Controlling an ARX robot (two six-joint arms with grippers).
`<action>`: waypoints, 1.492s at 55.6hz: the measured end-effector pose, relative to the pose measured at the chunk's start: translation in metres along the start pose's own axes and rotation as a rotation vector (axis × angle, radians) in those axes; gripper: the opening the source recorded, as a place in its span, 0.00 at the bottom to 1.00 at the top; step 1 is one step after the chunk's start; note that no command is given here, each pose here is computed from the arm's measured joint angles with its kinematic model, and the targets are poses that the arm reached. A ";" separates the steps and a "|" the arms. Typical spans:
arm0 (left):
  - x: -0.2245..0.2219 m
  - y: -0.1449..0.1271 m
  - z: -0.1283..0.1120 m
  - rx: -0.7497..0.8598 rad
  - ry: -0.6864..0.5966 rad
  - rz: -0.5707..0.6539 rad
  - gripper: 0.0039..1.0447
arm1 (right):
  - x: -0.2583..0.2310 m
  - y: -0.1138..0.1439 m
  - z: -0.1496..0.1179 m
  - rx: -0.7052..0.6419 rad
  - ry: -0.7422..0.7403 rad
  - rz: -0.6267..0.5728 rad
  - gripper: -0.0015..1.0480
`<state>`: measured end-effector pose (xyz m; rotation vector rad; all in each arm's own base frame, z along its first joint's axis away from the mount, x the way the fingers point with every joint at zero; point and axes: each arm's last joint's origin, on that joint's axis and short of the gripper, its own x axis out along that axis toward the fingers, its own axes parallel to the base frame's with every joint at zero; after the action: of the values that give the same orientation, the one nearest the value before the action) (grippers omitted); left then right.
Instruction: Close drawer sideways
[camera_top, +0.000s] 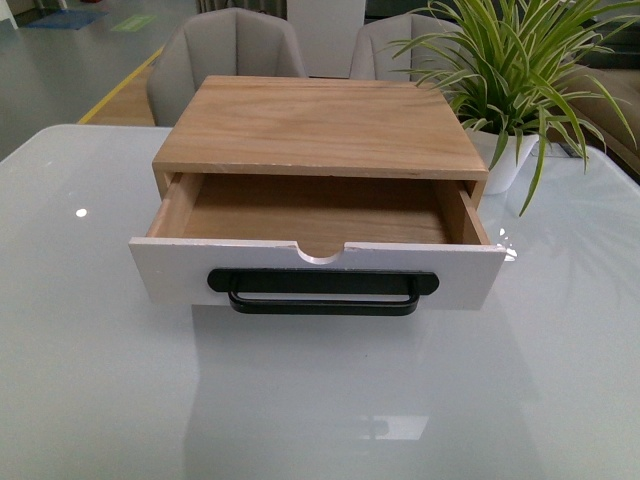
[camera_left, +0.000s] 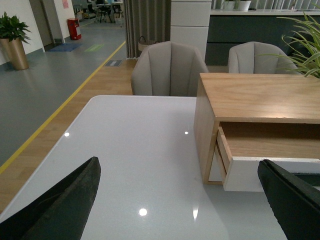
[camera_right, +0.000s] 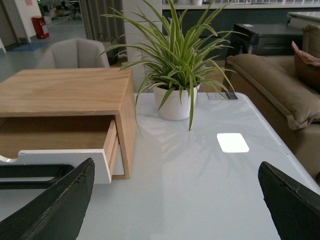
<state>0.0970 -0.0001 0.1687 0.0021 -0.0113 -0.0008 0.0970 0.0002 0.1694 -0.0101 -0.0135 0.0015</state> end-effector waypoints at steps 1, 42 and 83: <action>0.000 0.000 0.000 0.000 0.000 0.000 0.92 | 0.000 0.000 0.000 0.000 0.000 0.000 0.91; 0.000 0.000 0.000 0.000 0.000 0.000 0.92 | 0.000 0.000 0.000 0.000 0.000 0.000 0.91; 0.097 -0.080 -0.046 0.407 0.426 -0.784 0.92 | 0.116 0.038 -0.021 -0.687 0.392 0.505 0.91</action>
<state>0.1949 -0.0798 0.1238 0.4129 0.4162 -0.7817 0.2129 0.0381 0.1497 -0.7004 0.3816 0.4998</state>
